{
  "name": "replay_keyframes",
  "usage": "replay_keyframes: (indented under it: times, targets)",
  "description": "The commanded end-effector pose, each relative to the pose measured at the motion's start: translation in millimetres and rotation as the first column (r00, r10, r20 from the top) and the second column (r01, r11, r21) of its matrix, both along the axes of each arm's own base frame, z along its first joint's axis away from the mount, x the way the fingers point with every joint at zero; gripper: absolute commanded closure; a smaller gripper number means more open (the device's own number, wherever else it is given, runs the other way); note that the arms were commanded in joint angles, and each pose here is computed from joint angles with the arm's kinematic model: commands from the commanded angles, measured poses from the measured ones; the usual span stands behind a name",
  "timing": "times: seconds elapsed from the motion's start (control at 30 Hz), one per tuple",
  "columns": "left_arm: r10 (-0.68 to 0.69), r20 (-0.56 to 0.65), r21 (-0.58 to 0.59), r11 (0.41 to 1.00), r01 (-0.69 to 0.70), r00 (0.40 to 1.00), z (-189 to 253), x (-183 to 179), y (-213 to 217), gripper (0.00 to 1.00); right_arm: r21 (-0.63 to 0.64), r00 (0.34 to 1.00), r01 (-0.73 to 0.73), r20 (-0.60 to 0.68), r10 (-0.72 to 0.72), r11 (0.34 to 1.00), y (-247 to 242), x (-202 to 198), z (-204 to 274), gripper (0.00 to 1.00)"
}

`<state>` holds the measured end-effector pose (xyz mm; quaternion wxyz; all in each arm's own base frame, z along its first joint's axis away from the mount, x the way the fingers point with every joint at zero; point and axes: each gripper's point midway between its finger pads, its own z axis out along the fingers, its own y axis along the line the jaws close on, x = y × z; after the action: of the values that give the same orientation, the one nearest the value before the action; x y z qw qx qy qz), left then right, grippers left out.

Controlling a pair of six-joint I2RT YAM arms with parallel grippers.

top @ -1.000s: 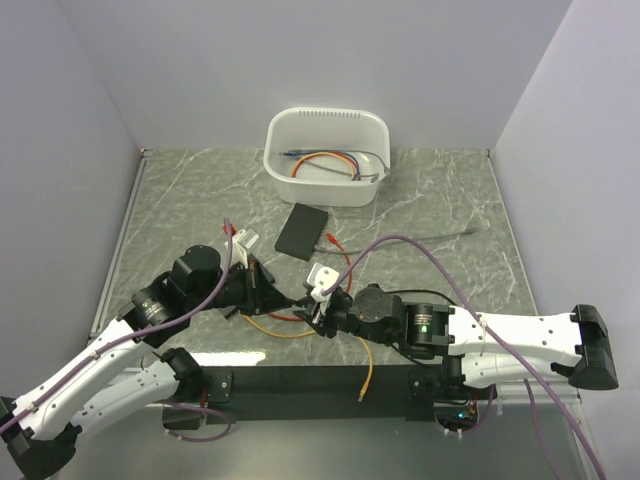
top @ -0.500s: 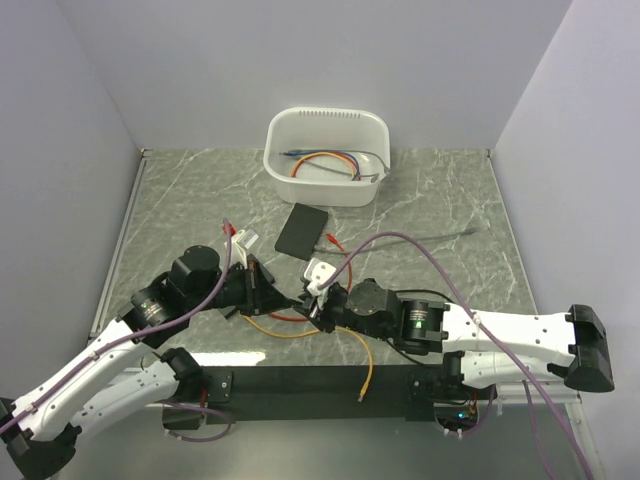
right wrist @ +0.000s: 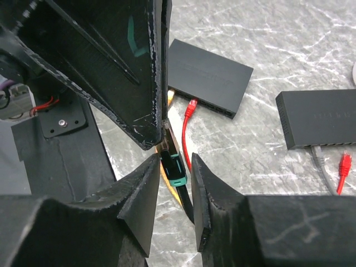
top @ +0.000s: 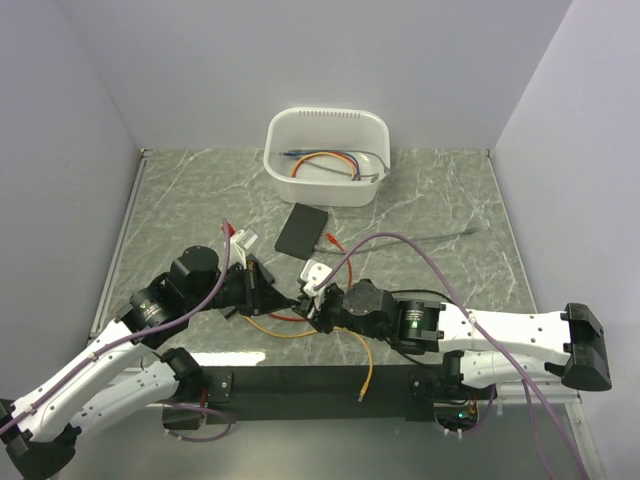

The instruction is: Insert the plug into the switch port

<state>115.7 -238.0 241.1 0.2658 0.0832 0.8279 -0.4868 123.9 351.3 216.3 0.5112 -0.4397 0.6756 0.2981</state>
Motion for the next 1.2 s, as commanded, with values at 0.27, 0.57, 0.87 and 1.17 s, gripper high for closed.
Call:
replay_keyframes:
  times: [0.27,0.57,0.87,1.17]
  targets:
    - [-0.002,0.053,-0.045,0.999,0.005,0.999,20,2,-2,0.99,0.106,1.000,-0.006,0.019,0.004,0.994,-1,0,40,0.63]
    - [0.001,0.056,-0.047,0.999,0.002,0.998,22,2,-1,1.00,0.094,1.000,0.001,0.018,-0.002,0.996,2,1,35,0.71]
    - [-0.001,0.061,-0.051,0.999,0.004,0.998,23,2,-1,0.99,0.075,1.000,0.003,0.010,-0.004,0.997,4,2,27,0.70]
    - [0.001,0.059,-0.045,0.999,0.002,0.998,22,2,-1,0.99,0.079,1.000,0.011,0.012,-0.012,0.997,3,3,28,0.69]
